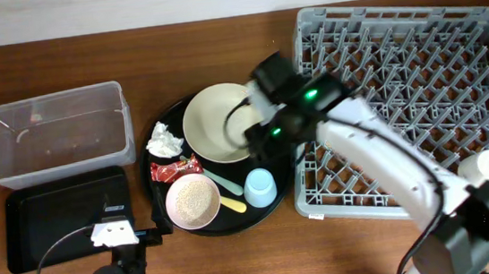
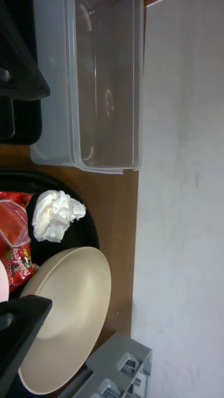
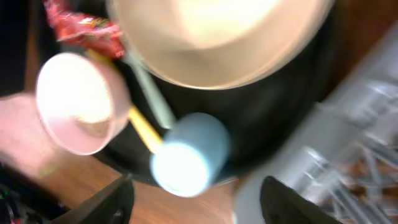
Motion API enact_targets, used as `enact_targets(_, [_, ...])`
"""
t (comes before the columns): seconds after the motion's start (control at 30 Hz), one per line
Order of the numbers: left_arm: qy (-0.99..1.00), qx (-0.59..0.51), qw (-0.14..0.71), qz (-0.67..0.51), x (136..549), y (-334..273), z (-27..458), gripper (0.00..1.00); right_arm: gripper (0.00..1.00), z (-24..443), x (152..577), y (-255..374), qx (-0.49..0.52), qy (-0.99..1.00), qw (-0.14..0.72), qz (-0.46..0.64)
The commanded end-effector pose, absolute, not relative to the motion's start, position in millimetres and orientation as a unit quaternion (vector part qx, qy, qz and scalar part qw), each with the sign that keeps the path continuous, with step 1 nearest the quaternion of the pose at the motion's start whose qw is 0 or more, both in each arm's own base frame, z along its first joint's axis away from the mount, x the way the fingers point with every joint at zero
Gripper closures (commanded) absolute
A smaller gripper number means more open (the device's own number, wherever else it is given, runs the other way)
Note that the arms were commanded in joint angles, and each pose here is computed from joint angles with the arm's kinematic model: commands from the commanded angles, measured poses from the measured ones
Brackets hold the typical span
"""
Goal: Sort waste into correct bins and load items into the dishwasher rack
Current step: 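Return the right gripper to the tray toward the light-blue cup, then grasp the light-blue cup with the right gripper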
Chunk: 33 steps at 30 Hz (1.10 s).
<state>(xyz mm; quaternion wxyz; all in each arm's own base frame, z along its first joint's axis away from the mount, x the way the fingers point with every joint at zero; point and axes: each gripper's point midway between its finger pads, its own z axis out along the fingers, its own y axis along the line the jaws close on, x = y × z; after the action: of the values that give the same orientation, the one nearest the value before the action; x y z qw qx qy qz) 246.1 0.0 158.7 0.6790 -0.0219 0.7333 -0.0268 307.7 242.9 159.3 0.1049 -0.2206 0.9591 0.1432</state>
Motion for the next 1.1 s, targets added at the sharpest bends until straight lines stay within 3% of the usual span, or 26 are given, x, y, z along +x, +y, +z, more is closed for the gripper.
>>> enact_targets(0.0, [0.734,-0.010,0.678,-0.028,246,-3,157,0.01,0.13,123,276,269,-0.342,0.930,0.062,0.123])
enact_targets(0.17, [0.734,-0.010,0.679,-0.028,246,-3,157,0.01,0.11,79,262,270,-0.423,0.905,0.032,0.005])
enact_targets(0.37, [0.734,-0.010,0.679,-0.028,246,-3,157,0.01,0.13,54,259,269,-0.430,0.903,0.005,-0.019])
enact_targets(0.63, [0.734,-0.010,0.679,-0.028,246,-3,157,0.01,0.20,63,261,271,-0.426,0.904,0.017,-0.014])
enact_targets(0.8, [0.734,-0.010,0.679,-0.028,246,-3,157,0.01,0.19,94,268,269,-0.410,0.910,0.060,-0.004])
enact_targets(1.07, [0.734,-0.010,0.678,-0.028,246,-3,157,0.01,0.18,99,298,237,-0.338,0.938,0.077,-0.025])
